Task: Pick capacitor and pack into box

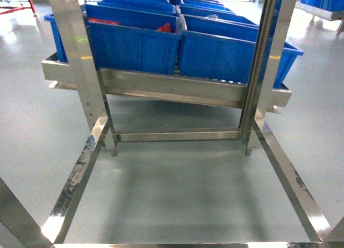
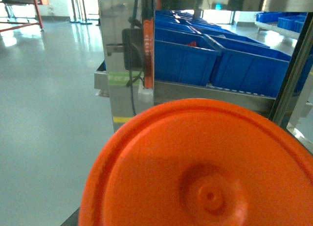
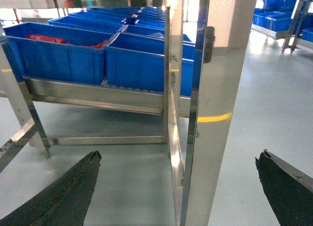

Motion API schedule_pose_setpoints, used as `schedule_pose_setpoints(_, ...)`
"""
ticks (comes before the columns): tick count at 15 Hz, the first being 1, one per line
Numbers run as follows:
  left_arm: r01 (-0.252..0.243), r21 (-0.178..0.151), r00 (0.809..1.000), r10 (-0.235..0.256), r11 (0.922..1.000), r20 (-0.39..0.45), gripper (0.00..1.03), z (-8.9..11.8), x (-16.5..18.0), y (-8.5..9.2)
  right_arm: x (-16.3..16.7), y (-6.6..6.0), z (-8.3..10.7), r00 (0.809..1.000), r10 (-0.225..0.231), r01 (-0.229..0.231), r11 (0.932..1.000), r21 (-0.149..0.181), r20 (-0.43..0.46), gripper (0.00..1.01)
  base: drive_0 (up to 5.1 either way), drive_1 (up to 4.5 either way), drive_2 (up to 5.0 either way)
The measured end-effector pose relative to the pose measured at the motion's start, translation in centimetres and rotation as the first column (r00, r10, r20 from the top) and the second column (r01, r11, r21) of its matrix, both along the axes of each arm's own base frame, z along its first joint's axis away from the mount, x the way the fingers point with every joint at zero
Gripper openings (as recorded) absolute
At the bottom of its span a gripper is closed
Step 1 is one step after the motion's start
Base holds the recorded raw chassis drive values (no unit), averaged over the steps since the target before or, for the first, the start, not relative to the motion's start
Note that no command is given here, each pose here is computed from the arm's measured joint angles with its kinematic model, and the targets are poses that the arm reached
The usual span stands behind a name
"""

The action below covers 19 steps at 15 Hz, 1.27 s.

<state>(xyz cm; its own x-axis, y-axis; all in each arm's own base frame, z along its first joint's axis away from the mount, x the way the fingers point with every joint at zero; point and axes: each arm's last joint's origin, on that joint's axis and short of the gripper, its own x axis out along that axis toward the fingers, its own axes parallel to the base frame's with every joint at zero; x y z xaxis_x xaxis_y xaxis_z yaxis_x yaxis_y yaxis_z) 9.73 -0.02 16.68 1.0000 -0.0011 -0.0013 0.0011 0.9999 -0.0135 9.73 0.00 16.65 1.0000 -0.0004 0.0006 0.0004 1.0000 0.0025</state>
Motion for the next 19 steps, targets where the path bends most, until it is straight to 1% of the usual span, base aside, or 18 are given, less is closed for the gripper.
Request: schedule_pose_setpoints(19,0.0,0.003,1.0,0.0,1.0,0.002,0.43,0.01,0.0,0.01,0.0,0.0,0.01,1.0,0.0,0.0,1.0,0.0,0.002,0.98,0.0,0.0,0.0)
